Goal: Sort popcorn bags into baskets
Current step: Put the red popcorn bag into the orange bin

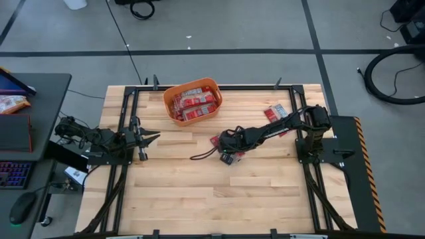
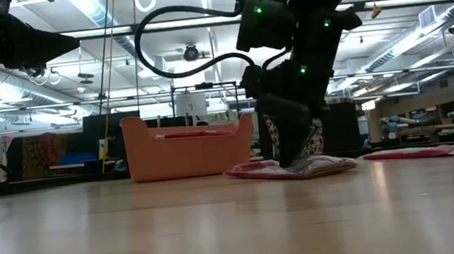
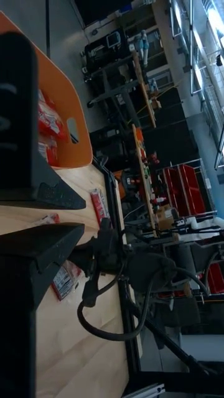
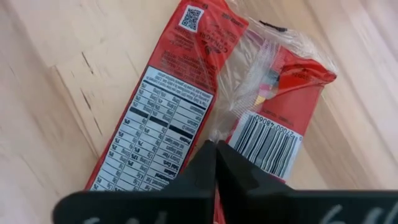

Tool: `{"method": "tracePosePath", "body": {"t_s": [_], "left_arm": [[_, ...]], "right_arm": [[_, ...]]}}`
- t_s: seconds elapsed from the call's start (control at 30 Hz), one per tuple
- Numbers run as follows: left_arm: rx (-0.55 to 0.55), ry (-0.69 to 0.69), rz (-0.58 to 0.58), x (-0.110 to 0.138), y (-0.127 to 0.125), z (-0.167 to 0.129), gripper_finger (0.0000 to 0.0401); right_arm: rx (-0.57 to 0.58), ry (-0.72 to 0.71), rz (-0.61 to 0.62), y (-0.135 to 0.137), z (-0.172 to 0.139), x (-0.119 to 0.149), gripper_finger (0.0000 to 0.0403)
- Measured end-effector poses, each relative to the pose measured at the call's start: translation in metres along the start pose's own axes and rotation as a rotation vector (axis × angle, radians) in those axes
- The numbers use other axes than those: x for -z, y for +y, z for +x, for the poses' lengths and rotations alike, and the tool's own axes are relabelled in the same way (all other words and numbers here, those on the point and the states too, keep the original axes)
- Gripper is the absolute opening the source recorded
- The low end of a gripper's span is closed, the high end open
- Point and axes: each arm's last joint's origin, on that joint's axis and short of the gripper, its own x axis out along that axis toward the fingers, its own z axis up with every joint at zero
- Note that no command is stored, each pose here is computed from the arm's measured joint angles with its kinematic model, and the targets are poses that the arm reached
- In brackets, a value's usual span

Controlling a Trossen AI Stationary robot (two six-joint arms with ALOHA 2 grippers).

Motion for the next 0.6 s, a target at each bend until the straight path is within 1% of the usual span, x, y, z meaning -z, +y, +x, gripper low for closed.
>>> {"method": "tracePosePath", "body": {"t_s": [0.13, 0.23, 0.4, 0.6], "left_arm": [[0.000, 0.000, 0.000, 0.000, 0.000, 0.000, 0.0050], [0.000, 0.000, 0.001, 0.000, 0.000, 0.000, 0.0050], [0.002, 0.008, 0.008, 0.001, 0.000, 0.000, 0.0050], [0.002, 0.009, 0.008, 0.001, 0.000, 0.000, 0.0050]], "right_arm": [[0.008, -0.008, -0.018, 0.002, -0.001, 0.001, 0.0010], [0.014, -0.007, -0.059, 0.002, -0.005, 0.000, 0.0006], [0.004, -0.036, -0.101, 0.006, -0.024, -0.019, 0.0004], [0.065, -0.050, -0.159, 0.010, -0.040, -0.030, 0.0003]]}}
